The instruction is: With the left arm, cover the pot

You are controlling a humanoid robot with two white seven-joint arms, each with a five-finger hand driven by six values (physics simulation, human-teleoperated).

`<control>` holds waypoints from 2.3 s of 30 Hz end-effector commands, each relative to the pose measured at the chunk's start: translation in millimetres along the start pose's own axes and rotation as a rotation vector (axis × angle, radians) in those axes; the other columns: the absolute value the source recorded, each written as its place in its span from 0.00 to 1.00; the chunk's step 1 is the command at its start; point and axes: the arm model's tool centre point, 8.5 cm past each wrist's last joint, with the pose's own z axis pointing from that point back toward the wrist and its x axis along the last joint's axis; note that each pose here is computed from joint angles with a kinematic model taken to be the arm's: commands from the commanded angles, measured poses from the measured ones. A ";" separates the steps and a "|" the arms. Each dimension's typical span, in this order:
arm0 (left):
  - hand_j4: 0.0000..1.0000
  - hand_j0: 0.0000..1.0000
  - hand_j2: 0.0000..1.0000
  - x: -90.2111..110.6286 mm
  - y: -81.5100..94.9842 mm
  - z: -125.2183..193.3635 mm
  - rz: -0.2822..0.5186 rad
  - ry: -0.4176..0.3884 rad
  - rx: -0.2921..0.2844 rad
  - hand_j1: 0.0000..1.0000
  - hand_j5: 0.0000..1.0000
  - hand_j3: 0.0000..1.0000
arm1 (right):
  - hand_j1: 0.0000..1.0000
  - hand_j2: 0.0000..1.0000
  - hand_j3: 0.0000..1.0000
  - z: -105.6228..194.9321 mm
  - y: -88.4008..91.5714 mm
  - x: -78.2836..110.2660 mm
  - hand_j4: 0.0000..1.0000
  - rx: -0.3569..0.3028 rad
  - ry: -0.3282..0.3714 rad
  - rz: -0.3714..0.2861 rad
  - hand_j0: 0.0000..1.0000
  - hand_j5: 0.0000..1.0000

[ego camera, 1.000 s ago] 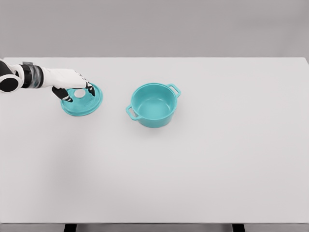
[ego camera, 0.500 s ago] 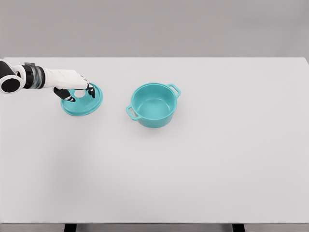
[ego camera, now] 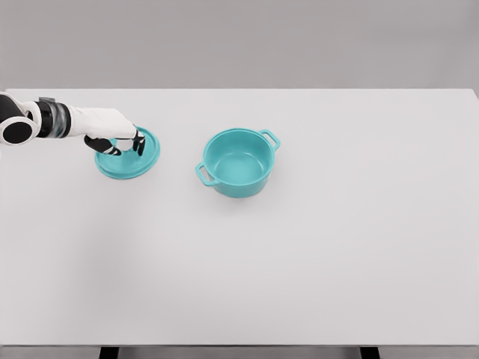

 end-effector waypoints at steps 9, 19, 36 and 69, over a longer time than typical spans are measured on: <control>0.54 0.54 0.54 -9.1 -0.7 13.8 0.003 0.024 0.005 0.54 0.54 0.54 | 1.00 1.00 1.00 0.0 0.0 0.0 1.00 0.000 0.000 0.000 1.00 1.00; 0.54 0.54 0.54 1.4 14.8 24.5 -0.019 -0.019 -0.006 0.54 0.54 0.54 | 1.00 1.00 1.00 0.0 0.0 0.0 1.00 0.000 0.000 0.000 1.00 1.00; 0.54 0.54 0.54 62.2 62.8 32.1 -0.122 -0.210 0.015 0.54 0.54 0.54 | 1.00 1.00 1.00 0.0 0.0 0.0 1.00 0.000 0.000 0.000 1.00 1.00; 0.54 0.54 0.54 151.9 146.4 -1.0 -0.230 -0.445 0.147 0.54 0.54 0.54 | 1.00 1.00 1.00 0.0 0.0 0.0 1.00 0.000 0.000 0.000 1.00 1.00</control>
